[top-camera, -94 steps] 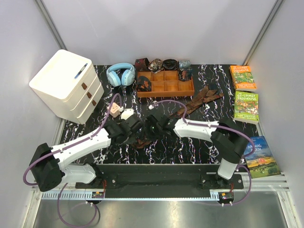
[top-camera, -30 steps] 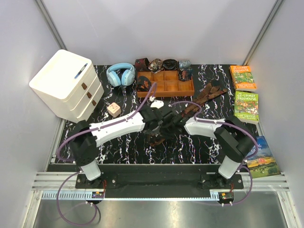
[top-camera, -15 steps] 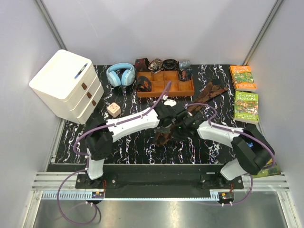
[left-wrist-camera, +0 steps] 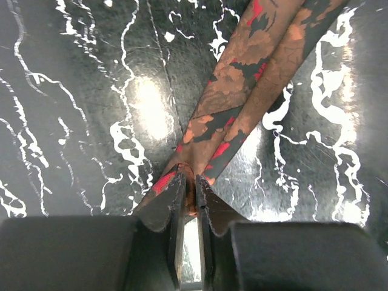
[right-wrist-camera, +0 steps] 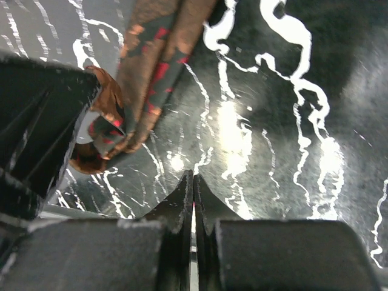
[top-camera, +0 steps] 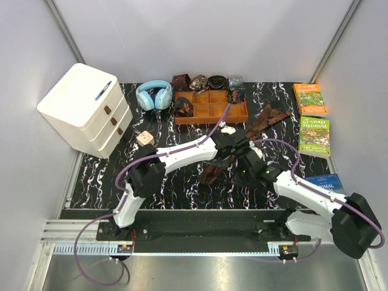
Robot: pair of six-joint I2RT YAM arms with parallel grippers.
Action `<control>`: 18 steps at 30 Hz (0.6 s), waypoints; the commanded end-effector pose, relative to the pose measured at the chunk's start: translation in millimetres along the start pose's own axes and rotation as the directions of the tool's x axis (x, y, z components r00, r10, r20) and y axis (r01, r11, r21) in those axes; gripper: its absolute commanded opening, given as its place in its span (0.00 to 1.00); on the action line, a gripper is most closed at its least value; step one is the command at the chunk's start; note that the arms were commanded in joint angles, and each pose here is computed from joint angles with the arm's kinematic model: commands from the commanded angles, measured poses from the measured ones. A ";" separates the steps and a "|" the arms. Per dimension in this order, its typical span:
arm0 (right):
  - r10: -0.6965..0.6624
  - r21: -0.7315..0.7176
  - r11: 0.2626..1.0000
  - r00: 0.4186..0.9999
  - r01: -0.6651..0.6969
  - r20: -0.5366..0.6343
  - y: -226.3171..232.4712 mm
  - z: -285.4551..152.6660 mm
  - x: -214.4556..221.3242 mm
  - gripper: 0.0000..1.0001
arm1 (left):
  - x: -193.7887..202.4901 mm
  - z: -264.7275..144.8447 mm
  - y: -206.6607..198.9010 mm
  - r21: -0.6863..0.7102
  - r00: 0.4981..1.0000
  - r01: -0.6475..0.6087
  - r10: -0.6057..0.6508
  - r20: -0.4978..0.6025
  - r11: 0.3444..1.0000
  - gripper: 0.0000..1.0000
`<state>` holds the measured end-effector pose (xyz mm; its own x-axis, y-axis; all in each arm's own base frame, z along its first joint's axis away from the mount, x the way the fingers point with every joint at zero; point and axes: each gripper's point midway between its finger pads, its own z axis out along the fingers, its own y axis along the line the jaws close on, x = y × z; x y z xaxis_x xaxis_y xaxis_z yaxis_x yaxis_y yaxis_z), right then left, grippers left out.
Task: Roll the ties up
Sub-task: Roll the tie at the center of the board.
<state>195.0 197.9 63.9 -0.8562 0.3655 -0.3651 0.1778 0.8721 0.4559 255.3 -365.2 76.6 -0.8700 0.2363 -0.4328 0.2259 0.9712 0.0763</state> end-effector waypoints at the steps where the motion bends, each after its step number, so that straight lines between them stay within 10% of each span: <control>1: 0.035 -0.006 0.999 0.999 -0.035 0.038 -0.1 -3.0 -3.6 0.03 | -9.2 -1.2 -11.6 0.027 1.000 -0.004 0.003 0.016 1.000 0.15; 18: 0.176 -0.029 0.984 0.973 -0.174 0.152 -26.6 -15.0 -6.0 0.06 | -21.8 3.9 -14.8 0.017 0.999 0.012 -0.012 0.048 1.000 0.31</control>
<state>181.3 176.8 59.6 -0.8007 0.4723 -0.3685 0.2580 0.8271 0.4993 260.5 -372.4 65.4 -0.8706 0.2472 -0.4254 0.2308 0.9688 0.0907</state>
